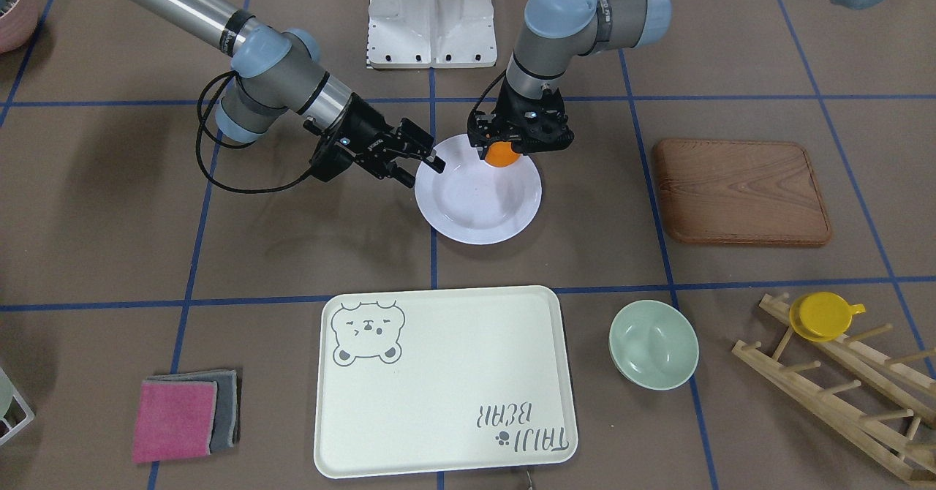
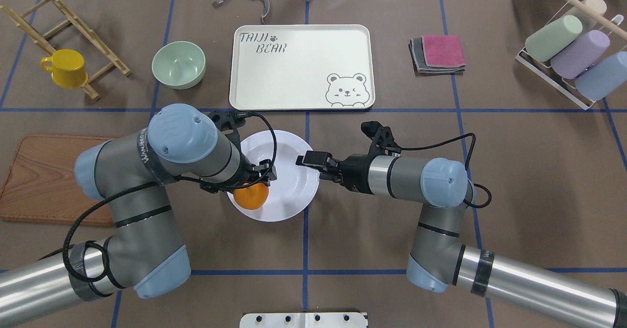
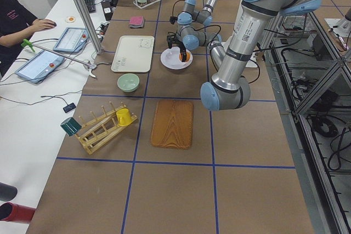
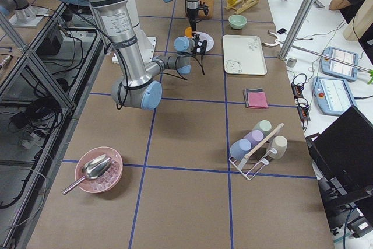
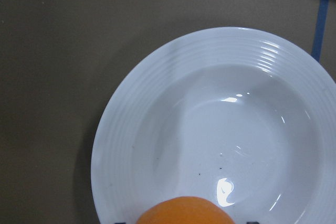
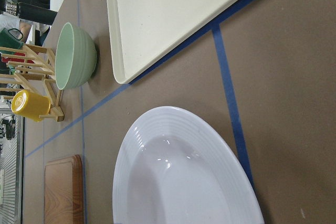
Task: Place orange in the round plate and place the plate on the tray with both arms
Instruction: 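Lower the orange onto the white plate and open the left gripper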
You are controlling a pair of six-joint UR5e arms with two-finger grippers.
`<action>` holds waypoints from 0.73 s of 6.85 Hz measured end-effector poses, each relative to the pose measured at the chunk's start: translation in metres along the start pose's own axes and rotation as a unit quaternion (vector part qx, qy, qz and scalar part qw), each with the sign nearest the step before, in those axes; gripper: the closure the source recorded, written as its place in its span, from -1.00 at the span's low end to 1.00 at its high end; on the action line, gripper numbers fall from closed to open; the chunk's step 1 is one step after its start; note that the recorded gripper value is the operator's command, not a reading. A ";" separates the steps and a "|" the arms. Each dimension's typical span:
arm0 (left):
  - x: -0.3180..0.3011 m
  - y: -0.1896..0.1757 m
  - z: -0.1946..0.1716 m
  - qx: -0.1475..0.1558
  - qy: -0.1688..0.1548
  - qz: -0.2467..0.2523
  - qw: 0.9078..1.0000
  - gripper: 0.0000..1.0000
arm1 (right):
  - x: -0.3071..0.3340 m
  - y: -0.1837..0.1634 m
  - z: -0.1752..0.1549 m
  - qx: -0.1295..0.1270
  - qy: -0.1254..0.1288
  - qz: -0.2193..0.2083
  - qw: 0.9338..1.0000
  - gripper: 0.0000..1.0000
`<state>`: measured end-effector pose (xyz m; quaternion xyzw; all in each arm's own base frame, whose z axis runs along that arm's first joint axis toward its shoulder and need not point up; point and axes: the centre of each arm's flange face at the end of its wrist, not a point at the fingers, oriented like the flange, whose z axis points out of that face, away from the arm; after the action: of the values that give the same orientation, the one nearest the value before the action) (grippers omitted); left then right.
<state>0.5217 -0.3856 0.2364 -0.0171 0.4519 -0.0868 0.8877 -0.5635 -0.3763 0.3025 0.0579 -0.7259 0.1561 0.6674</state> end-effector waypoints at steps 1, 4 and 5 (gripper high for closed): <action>0.005 -0.001 0.004 0.000 -0.001 0.000 1.000 -0.66 | 0.003 0.003 0.004 -0.001 0.003 0.000 1.000 -0.78; 0.011 -0.004 0.013 -0.001 -0.007 0.001 1.000 -0.66 | -0.002 0.003 0.004 0.002 -0.006 0.002 1.000 -0.78; 0.010 -0.004 0.014 -0.001 -0.008 0.001 1.000 -0.66 | -0.012 -0.003 0.001 0.005 -0.016 0.003 1.000 -0.79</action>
<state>0.5382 -0.3923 0.2366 -0.0184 0.4450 -0.0849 0.8913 -0.5620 -0.3813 0.2913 0.0612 -0.7358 0.1606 0.6550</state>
